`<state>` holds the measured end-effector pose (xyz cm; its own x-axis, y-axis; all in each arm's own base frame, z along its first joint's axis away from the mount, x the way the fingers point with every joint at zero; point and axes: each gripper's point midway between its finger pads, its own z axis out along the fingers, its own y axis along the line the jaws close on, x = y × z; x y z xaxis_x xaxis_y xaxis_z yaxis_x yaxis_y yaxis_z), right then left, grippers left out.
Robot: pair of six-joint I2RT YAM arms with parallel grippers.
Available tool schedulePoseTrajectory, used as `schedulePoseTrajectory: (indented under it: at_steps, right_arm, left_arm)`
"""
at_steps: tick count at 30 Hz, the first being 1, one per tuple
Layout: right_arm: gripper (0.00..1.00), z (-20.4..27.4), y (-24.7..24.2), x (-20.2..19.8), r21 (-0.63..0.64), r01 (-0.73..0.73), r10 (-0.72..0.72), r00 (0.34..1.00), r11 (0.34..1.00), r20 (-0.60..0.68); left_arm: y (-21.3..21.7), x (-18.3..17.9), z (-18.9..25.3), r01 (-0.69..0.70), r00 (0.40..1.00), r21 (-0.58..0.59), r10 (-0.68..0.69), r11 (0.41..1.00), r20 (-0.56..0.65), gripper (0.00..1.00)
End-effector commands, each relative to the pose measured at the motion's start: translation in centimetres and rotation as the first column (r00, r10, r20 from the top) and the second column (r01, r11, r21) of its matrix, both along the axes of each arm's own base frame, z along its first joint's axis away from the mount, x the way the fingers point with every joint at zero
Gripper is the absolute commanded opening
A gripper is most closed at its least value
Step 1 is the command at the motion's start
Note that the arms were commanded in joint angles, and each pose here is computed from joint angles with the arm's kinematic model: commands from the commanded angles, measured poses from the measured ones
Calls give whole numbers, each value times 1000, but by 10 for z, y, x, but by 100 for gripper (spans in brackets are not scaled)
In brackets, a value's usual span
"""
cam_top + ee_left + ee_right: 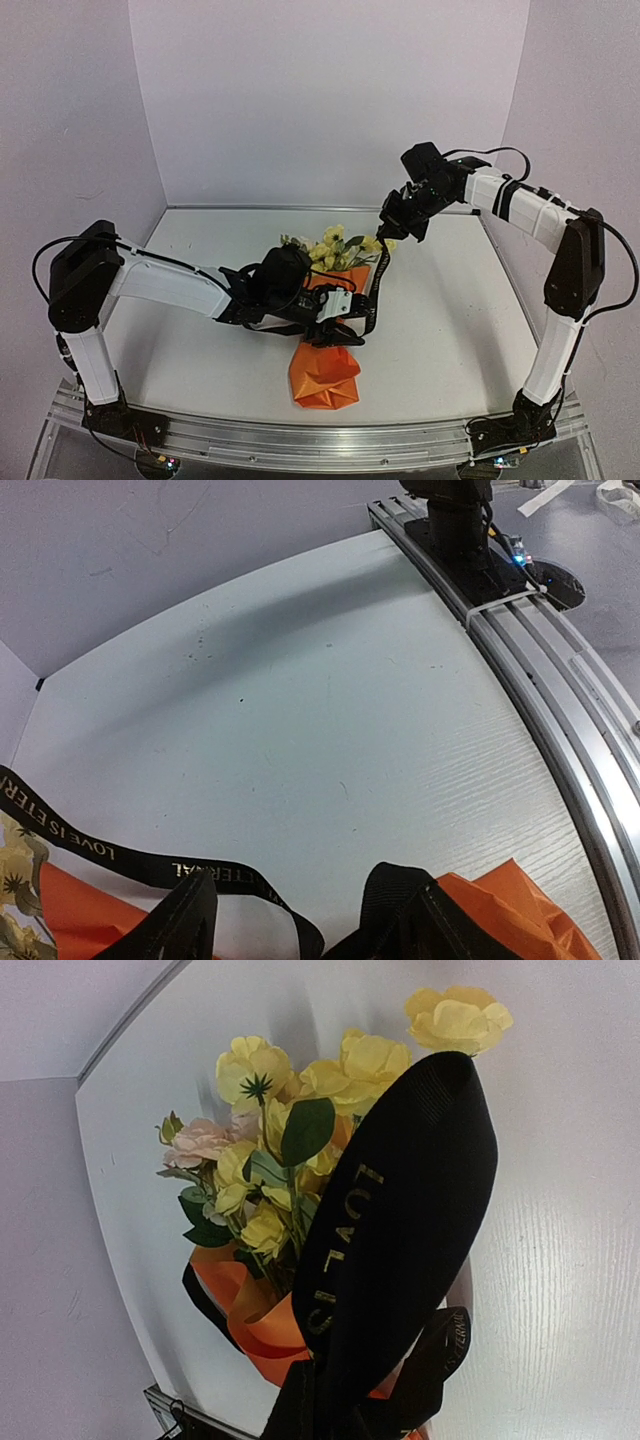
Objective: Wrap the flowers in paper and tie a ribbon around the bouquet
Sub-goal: Cross the half-tied ribbon over the folded bouquet.
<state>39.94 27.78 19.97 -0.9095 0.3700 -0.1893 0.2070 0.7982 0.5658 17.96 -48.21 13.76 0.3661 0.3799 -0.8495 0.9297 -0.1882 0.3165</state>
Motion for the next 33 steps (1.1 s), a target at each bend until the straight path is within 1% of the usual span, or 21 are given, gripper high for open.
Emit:
schedulePoseTrajectory:
  at_steps: [1, 4, 7, 12, 19, 25, 29, 33]
  right_arm:
    - [0, 20, 13, -5, 43, -70, 68, 997, 997, 30]
    - [0, 18, 16, -9, 43, -89, 88, 996, 995, 26]
    - [0, 15, 15, -12, 32, -96, 96, 995, 995, 24]
    - [0, 9, 11, -16, 17, -105, 105, 994, 994, 19]
    - [0, 5, 10, -21, 10, -116, 116, 993, 993, 11]
    - [0, 5, 12, -25, 17, -153, 153, 988, 988, 14]
    - [0, 18, 24, -32, 82, -239, 235, 970, 968, 56]
    - [0, 38, 40, -44, 161, -325, 311, 944, 932, 108]
  left_arm:
    - [1, -3, 55, 7, 999, -135, -1, 991, 43, 66]
    - [2, 0, 44, -10, 999, -99, 14, 995, 40, 67]
    - [2, 3, 25, -20, 999, -44, 21, 999, 24, 64]
    - [4, 8, -3, -48, 999, 40, 48, 998, 4, 64]
    - [6, 13, -5, -71, 997, 48, 71, 996, 12, 66]
    - [-4, 13, 13, -54, 999, -16, 54, 998, -3, 67]
    - [1, 22, 47, -91, 995, -120, 87, 989, -42, 65]
    - [19, 44, 89, -160, 986, -237, 143, 958, -88, 63]
